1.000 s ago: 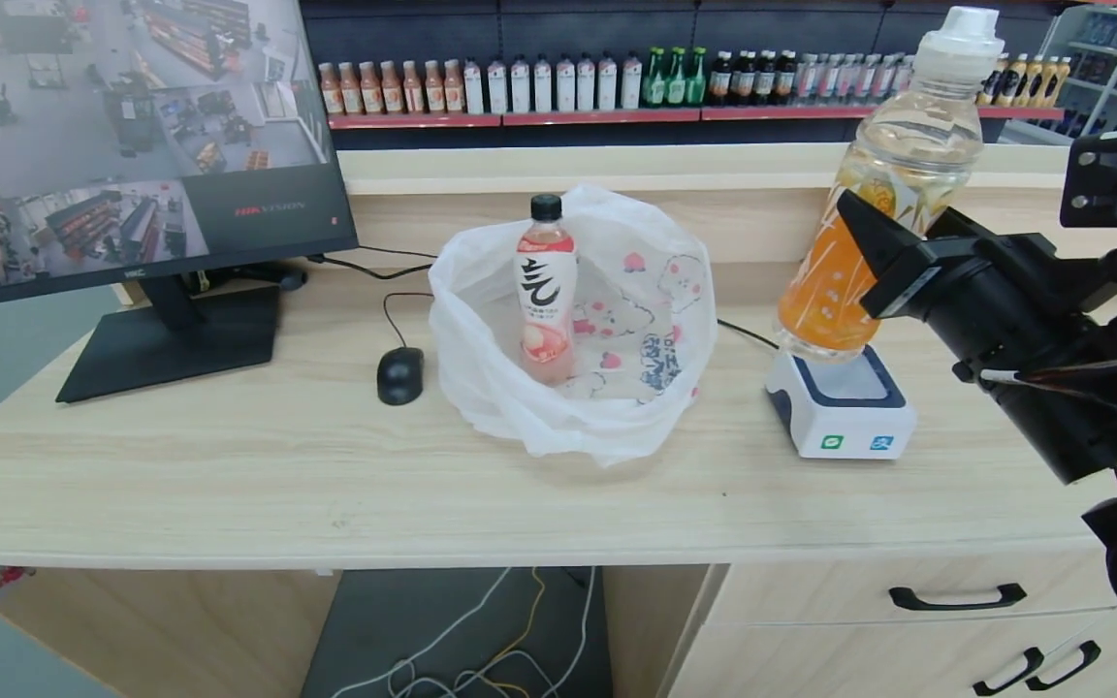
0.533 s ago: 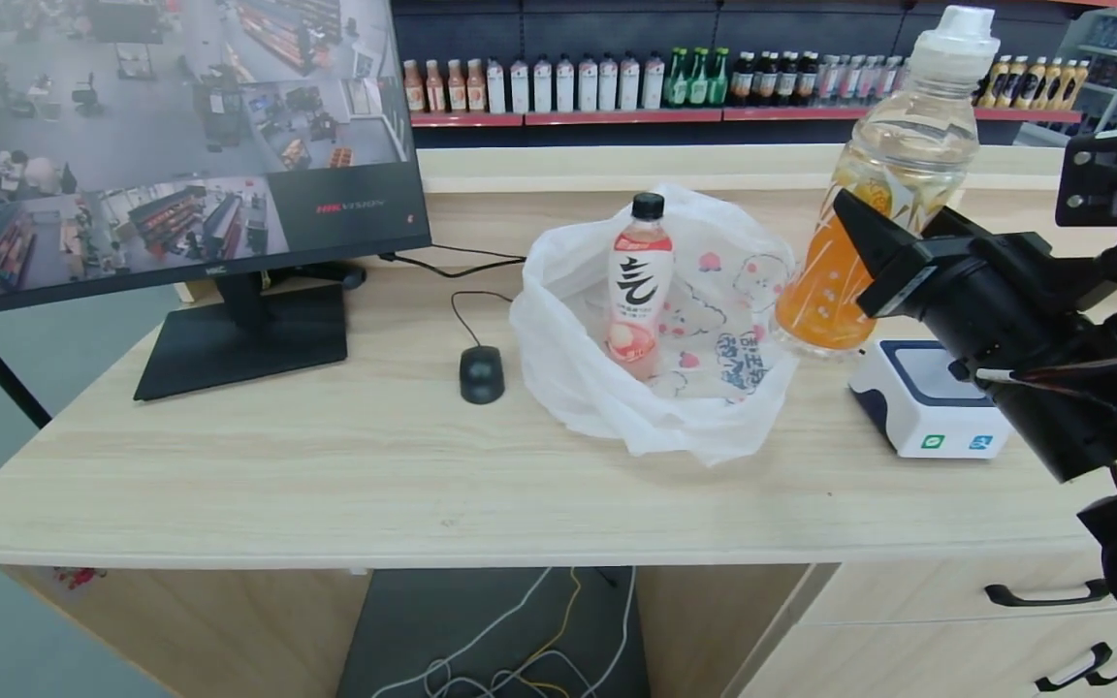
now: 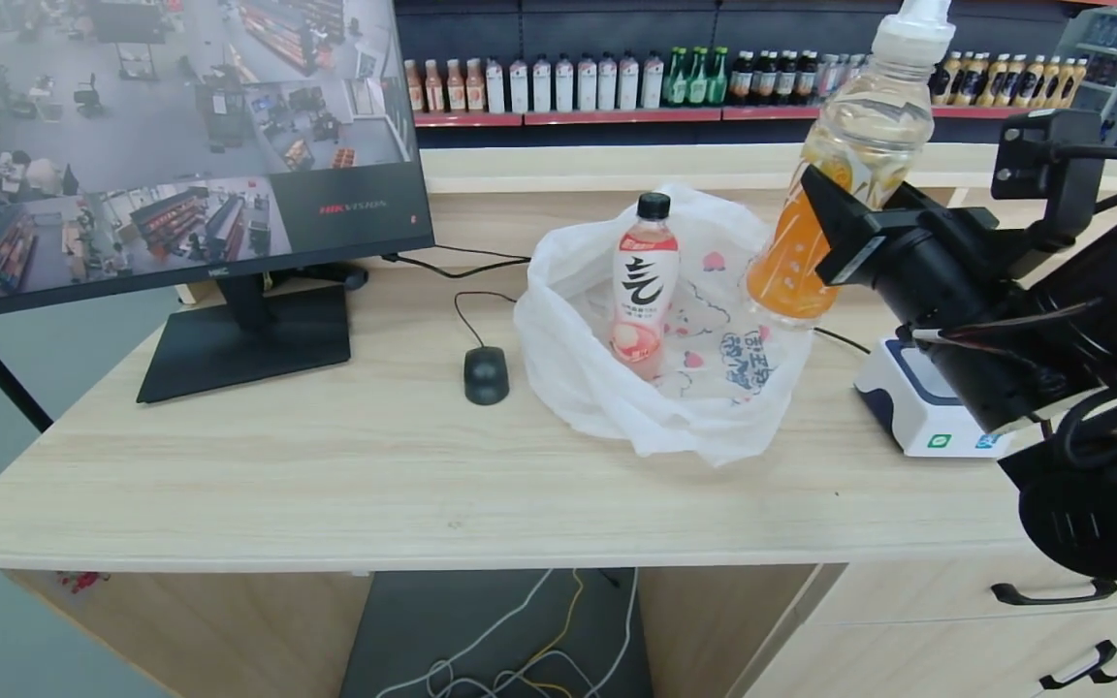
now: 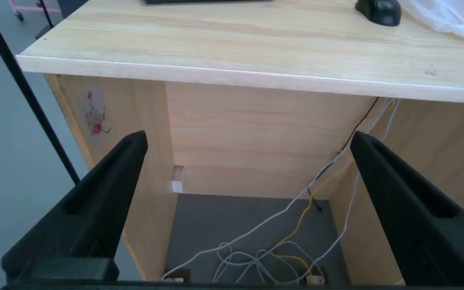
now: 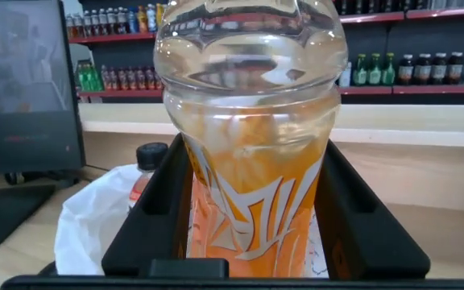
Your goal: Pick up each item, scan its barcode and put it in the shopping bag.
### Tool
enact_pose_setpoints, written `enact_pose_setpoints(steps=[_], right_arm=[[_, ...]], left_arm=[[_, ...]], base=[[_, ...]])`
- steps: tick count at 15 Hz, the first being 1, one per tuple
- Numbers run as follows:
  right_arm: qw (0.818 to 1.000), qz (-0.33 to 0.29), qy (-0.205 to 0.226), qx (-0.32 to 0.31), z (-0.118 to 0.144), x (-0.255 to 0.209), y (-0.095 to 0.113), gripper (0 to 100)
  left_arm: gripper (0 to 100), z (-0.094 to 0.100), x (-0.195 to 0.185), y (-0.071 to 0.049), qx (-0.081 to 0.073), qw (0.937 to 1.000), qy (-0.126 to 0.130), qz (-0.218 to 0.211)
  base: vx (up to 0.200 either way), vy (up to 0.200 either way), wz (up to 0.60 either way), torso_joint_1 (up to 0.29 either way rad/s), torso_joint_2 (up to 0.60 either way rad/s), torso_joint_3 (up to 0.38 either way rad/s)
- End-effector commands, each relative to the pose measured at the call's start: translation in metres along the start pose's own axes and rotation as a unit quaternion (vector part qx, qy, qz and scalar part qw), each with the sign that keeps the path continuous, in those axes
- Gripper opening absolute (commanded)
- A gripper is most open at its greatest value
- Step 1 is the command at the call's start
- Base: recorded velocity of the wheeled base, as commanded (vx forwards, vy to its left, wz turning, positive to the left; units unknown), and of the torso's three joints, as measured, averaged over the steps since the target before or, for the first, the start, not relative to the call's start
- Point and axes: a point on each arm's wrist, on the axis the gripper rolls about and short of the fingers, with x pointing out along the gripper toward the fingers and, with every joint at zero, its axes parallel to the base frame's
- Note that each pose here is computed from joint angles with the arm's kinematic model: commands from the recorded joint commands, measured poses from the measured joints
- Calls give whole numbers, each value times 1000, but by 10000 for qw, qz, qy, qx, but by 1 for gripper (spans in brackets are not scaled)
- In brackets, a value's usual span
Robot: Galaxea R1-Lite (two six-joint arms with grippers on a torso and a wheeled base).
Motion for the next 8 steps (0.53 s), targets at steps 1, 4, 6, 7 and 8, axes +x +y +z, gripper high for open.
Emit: enact_pose_setpoints(steps=[1,4,6,7,8], right_arm=[[10000,13,87,-7,-19,14,3,0],[9998,5,201,-23,-45,30,5,0],[9997,19,248,-14,-55,34,9,0],[9995,16,301,-31,-61,36,9,0],[9993,20,369,-42,-69,37,9,0]], left_arm=[[100,0,0,0,0,10000,-2,-15],[100,0,0,0,0,10000,-2,-8],[100,0,0,0,0,10000,-2,-8],[100,0,0,0,0,10000,-2,-8],[100,0,0,0,0,10000,-2,-8]], base=[[0,0,0,0,0,0],[0,0,0,0,0,0],[0,0,0,0,0,0],[0,0,0,0,0,0],[0,0,0,0,0,0]])
